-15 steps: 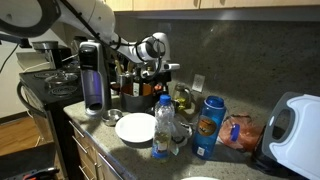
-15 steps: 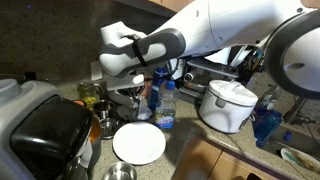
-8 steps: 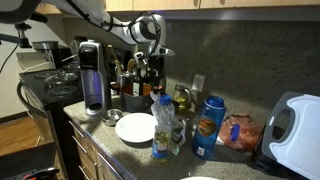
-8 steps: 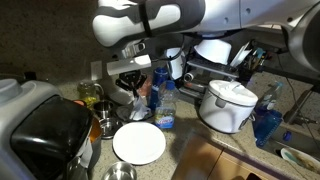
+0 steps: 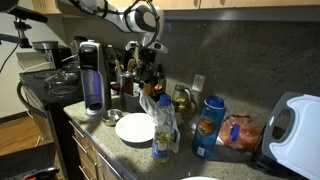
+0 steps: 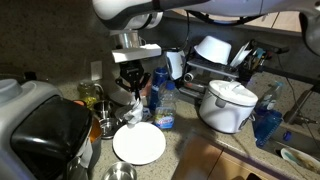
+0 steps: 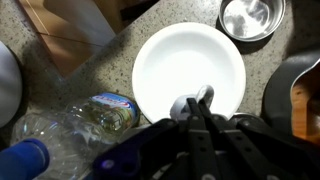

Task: Use the towel to wipe the plate

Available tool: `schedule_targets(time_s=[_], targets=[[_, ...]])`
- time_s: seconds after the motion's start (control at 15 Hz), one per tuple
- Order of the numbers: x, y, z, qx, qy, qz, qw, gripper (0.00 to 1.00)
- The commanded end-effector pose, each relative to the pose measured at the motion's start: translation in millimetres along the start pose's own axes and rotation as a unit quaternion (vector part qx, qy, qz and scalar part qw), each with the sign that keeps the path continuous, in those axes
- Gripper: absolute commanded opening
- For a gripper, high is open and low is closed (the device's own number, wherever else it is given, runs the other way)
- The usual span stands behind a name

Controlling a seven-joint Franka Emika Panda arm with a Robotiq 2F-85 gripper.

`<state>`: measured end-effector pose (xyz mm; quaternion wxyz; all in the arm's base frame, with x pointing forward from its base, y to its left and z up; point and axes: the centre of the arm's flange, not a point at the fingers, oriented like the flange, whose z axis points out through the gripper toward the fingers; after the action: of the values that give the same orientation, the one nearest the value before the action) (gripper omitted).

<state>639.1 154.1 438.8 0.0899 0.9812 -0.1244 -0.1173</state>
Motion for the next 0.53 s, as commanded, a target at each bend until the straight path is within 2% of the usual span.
schedule_targets(time_s=[0.0,0.33,0.47], targets=[[-22,14,9,0.012,-0.052,-0.034,0.998,0.0],[-7,15,97,0.029,-0.129,-0.063,0.9892,0.0],[4,17,135,0.029,-0.148,-0.063,0.9866,0.0]])
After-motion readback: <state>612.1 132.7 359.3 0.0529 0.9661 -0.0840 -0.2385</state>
